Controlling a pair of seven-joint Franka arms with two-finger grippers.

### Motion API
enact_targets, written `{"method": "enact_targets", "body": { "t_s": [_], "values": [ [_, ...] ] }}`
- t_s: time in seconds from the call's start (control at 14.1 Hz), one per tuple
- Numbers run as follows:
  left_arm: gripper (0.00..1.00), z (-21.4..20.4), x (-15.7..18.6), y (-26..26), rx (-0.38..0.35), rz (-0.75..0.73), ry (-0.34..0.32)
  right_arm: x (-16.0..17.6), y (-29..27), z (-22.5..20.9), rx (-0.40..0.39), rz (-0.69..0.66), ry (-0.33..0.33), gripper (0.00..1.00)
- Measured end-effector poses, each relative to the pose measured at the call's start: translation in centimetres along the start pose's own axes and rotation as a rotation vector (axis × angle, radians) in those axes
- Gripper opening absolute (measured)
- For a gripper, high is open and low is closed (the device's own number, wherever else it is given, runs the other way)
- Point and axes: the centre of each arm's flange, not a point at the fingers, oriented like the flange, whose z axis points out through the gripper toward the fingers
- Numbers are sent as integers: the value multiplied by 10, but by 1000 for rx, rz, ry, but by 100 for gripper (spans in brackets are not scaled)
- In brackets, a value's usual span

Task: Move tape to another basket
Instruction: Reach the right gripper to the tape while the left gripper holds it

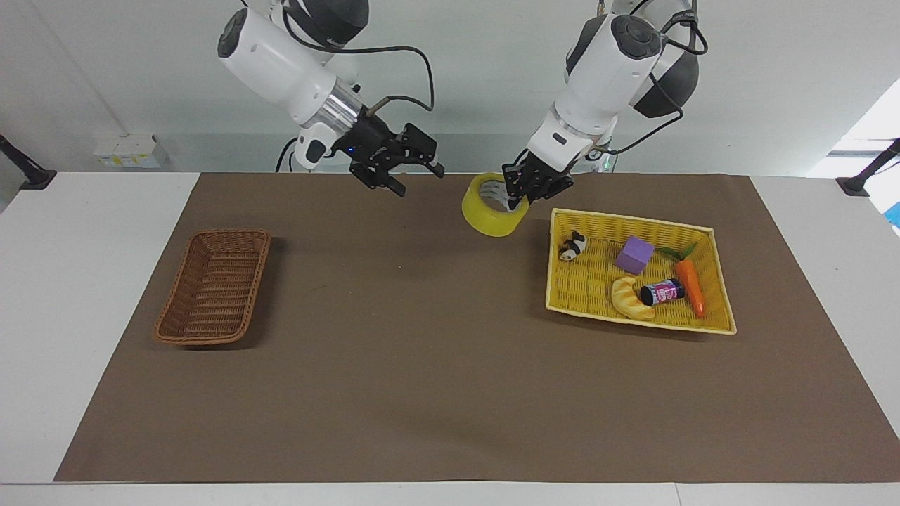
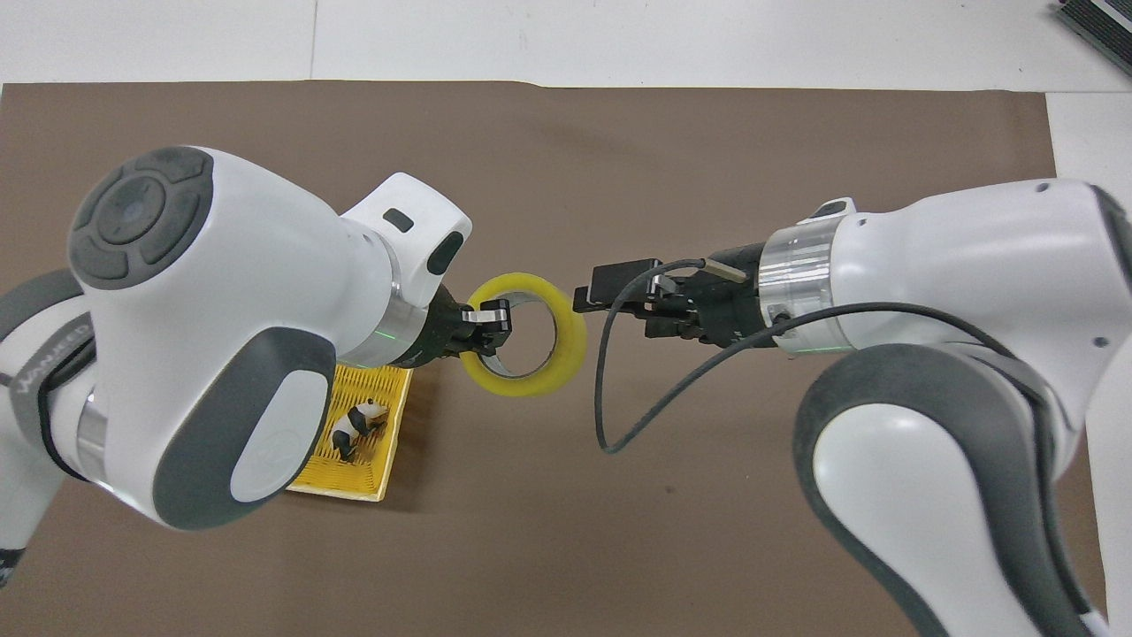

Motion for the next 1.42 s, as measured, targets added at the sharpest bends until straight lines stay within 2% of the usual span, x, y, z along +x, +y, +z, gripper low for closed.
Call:
{"method": "enact_targets", "body": {
  "t_s": [0.14, 0.43, 0.78, 0.93, 1.07, 1.14, 1.28, 1.42],
  "values": [
    [22, 0, 0, -1, 1, -1, 0, 3, 0, 20, -7, 1, 2, 100],
    [22, -1, 3, 0, -11, -2, 21, 5, -1, 17, -4, 0, 8, 100],
    [22, -3, 4, 7, -32, 13, 54, -4, -3, 23, -19, -7, -52, 100],
    [22, -5, 4, 14, -53, 24, 87, -4, -3, 23, -19, -7, -53, 100],
    [22, -5, 3, 16, -56, 28, 92, -4, -3, 23, -24, -10, -53, 98],
    [22, -5, 3, 16, -56, 28, 92, -5, -3, 24, -28, -13, -52, 93],
    [22, -3, 2, 16, -54, 29, 88, -6, -5, 24, -28, -15, -53, 65],
    [22, -3, 2, 18, -59, 31, 90, -6, -5, 26, -33, -9, -53, 43]
  ]
}}
